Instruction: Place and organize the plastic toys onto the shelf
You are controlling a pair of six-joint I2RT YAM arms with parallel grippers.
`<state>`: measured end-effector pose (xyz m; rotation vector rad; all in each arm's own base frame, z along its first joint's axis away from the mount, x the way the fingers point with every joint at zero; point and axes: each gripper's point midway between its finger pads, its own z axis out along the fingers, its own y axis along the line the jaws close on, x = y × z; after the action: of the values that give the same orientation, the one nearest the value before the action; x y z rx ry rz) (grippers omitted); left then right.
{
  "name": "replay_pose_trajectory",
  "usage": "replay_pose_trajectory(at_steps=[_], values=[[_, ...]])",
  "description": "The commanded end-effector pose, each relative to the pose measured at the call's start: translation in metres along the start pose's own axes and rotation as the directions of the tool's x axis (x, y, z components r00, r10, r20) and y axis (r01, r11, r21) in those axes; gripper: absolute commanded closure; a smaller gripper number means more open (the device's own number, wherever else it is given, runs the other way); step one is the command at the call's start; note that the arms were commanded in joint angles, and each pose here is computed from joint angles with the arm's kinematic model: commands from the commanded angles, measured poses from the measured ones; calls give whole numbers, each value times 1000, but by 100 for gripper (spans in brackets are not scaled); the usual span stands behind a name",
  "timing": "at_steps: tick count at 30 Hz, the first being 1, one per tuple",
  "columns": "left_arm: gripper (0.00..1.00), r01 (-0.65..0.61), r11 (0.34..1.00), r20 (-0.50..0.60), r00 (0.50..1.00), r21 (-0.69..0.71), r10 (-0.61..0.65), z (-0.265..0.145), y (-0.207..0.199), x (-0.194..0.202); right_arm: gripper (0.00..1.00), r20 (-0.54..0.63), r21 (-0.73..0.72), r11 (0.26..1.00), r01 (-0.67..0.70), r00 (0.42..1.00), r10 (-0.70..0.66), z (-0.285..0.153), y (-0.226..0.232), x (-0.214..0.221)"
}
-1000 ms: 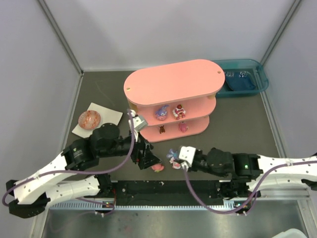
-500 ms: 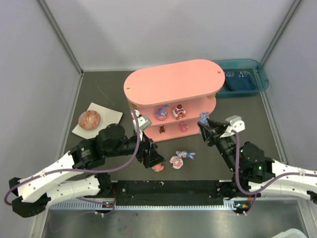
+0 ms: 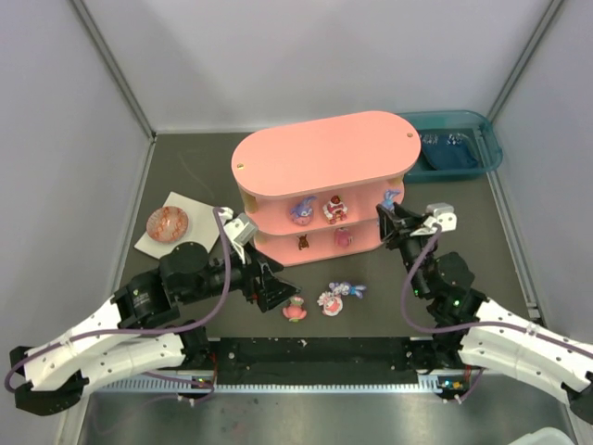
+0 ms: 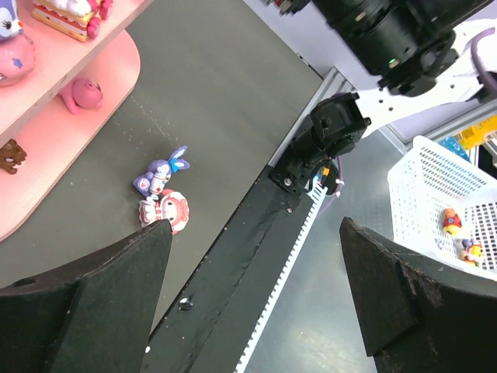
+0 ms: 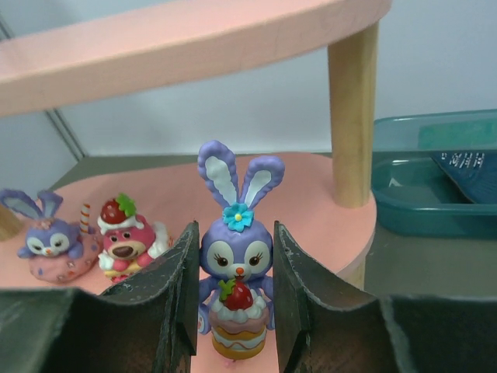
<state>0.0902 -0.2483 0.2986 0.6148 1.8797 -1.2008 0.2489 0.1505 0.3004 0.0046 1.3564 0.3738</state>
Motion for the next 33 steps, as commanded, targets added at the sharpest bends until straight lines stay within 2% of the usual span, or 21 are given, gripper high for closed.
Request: replay_pose_trajectory(at_steps=[1, 6, 15, 19, 23, 33], values=[[5, 15, 1000, 77, 997, -2, -15, -1, -1, -14, 100, 150, -119, 987, -104, 981, 122, 7, 19, -23], [5, 20, 1000, 97, 995, -13, -19, -3, 2, -15, 100, 225, -162, 982, -102, 965, 137, 11, 22, -26], [4, 10, 999, 139, 990, -37, -5, -8, 7, -21, 100, 285, -230, 971, -61, 950, 127, 17, 32, -27], [4, 7, 999, 138, 990, -39, -2, -8, 8, -19, 100, 351, -231, 973, 8, 933, 76, 18, 29, -26], [4, -4, 999, 145, 989, -33, 9, -9, 8, -19, 100, 364, -194, 981, 15, 930, 58, 25, 23, -15], [4, -10, 998, 169, 985, -55, 19, -6, 11, -26, 100, 397, -242, 967, 73, 917, 30, 30, 30, -9]])
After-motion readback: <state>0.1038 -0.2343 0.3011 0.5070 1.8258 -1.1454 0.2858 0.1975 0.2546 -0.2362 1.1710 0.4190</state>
